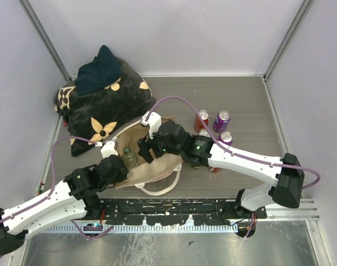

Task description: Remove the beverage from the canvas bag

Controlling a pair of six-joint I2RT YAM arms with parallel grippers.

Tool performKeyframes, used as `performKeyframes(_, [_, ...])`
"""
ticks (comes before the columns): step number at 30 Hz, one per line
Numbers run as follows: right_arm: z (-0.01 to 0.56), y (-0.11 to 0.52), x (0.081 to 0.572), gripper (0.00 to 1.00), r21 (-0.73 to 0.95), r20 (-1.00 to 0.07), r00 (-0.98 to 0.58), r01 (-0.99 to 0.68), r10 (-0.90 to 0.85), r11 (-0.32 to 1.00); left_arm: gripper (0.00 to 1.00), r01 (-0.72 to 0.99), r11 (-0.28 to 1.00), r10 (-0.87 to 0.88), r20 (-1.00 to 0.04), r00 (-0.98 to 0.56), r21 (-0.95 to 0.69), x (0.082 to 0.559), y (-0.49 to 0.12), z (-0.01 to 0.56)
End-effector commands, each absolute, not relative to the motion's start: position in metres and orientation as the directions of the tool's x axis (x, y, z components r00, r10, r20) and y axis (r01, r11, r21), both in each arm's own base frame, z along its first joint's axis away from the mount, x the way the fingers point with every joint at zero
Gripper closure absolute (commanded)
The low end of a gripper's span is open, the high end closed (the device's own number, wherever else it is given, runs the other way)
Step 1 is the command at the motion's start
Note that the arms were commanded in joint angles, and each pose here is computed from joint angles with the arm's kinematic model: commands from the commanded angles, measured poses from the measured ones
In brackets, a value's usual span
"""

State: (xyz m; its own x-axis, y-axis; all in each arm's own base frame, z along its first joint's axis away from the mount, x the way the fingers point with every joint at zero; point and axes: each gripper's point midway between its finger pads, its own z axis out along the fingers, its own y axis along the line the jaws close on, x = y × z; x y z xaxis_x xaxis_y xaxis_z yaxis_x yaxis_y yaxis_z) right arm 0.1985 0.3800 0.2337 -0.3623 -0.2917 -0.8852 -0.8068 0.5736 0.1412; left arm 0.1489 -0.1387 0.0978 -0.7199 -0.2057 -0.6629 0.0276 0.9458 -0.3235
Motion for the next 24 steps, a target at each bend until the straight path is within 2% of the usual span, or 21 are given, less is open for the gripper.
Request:
performKeyframes(1, [0.239,0.404,0.201,0.21,0.164,-0.915,-0.331,-0.828,-0.232,0.537,0.87,0.015,0.963,-0.173,-0.665,-0.726,-0.268,0.147,-0.129,0.094])
performKeyframes(12, [0.204,0.444,0.206,0.17,0.182,-0.915,-0.325,-0.859,-0.237,0.478,0.87,0.014,0.963,-0.179,-0.671,-0.720,-0.271,0.148,-0.127,0.098])
performKeyframes(24, [0.187,0.476,0.214,0.20,0.173,-0.920,-0.307,-0.874,-0.241,0.453,0.87,0.016,0.964,-0.174,-0.671,-0.720,-0.267,0.147,-0.126,0.097])
